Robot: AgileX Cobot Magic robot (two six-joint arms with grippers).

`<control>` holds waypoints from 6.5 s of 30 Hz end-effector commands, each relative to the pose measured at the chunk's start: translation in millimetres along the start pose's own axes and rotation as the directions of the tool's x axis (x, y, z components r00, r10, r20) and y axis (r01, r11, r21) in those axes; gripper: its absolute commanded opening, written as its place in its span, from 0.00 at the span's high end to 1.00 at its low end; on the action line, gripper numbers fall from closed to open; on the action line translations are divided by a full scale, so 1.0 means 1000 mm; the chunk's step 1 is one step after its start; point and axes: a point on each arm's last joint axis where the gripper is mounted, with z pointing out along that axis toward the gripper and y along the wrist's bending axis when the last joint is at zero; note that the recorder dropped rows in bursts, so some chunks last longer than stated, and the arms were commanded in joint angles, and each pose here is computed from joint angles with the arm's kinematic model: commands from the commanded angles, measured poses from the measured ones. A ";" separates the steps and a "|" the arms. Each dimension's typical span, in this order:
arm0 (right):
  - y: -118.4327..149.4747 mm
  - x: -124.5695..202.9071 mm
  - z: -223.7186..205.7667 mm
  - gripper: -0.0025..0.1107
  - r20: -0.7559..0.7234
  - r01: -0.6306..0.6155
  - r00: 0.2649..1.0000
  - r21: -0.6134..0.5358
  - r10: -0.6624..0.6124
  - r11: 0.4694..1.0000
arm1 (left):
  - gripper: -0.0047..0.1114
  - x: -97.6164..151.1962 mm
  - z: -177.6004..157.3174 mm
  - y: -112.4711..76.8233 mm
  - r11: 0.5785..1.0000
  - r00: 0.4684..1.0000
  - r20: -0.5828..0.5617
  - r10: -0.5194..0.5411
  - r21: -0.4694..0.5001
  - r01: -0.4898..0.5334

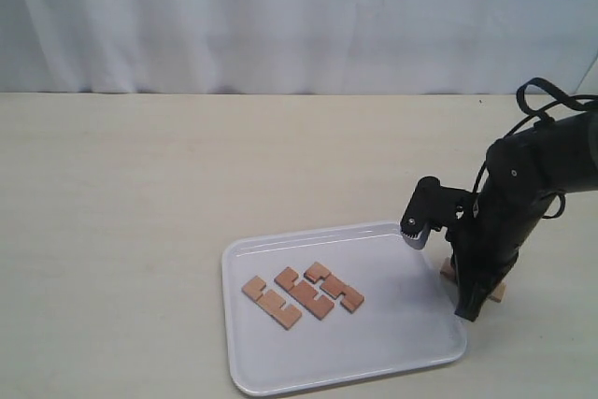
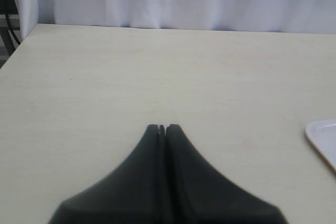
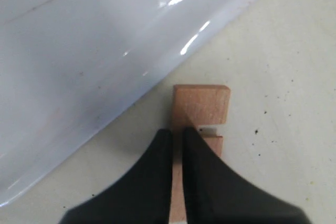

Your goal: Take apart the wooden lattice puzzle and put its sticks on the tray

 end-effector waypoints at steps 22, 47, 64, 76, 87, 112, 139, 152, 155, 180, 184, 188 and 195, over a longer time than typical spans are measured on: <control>-0.020 0.011 -0.019 0.59 0.044 -0.374 0.924 -0.091 0.379 0.923 | 0.96 0.000 0.000 0.000 1.000 1.000 0.001 -0.003 0.001 0.003; -0.027 0.012 -0.003 0.46 0.062 -0.389 0.915 -0.123 0.398 0.913 | 0.96 0.000 0.000 0.000 1.000 1.000 0.003 -0.003 0.001 0.003; -0.026 0.015 0.006 0.53 0.010 -0.383 0.922 -0.121 0.387 0.916 | 0.96 0.000 0.000 0.000 1.000 1.000 0.004 0.005 -0.002 -0.005; -0.036 0.009 -0.013 0.94 0.033 -0.361 0.930 -0.119 0.367 0.925 | 0.96 0.000 0.000 0.000 1.000 1.000 0.004 0.005 -0.002 -0.005; -0.031 -0.016 -0.069 0.94 0.271 -0.442 0.843 -0.142 0.464 0.886 | 0.96 0.000 0.000 0.000 1.000 1.000 0.001 -0.004 0.001 0.004; 0.038 -0.091 -0.053 0.94 0.221 -0.307 0.921 -0.096 0.321 0.947 | 0.96 0.000 0.000 0.000 1.000 1.000 0.005 -0.004 0.001 0.004; 0.033 -0.097 -0.054 0.55 0.184 -0.304 0.930 -0.099 0.318 0.947 | 0.96 0.000 0.000 0.000 1.000 1.000 0.003 0.003 -0.001 -0.003; 0.027 -0.092 -0.085 0.94 0.220 -0.359 0.902 -0.099 0.372 0.928 | 0.96 0.000 0.000 0.000 1.000 1.000 0.001 -0.002 0.000 0.002; 0.008 -0.079 -0.088 0.94 0.230 -0.461 0.851 -0.101 0.471 0.882 | 0.96 0.000 0.000 0.000 1.000 1.000 0.001 -0.002 0.000 0.002; 0.042 0.101 -0.209 0.94 0.829 -0.848 0.181 -0.141 0.530 0.511 | 0.96 0.000 0.000 0.000 1.000 1.000 0.004 0.012 -0.005 -0.012; 0.079 0.127 -0.229 0.94 0.924 -0.842 0.078 -0.140 0.374 0.521 | 0.96 0.000 0.000 0.000 1.000 1.000 0.004 0.012 -0.005 -0.012; 0.113 0.149 -0.228 0.94 0.976 -0.837 -0.010 -0.129 0.220 0.532 | 0.96 0.000 0.000 0.000 1.000 1.000 0.004 0.012 -0.005 -0.012; 0.165 0.183 -0.226 0.94 0.985 -0.828 -0.175 -0.146 -0.002 0.541 | 0.96 0.000 0.000 0.000 1.000 1.000 0.004 0.012 -0.005 -0.012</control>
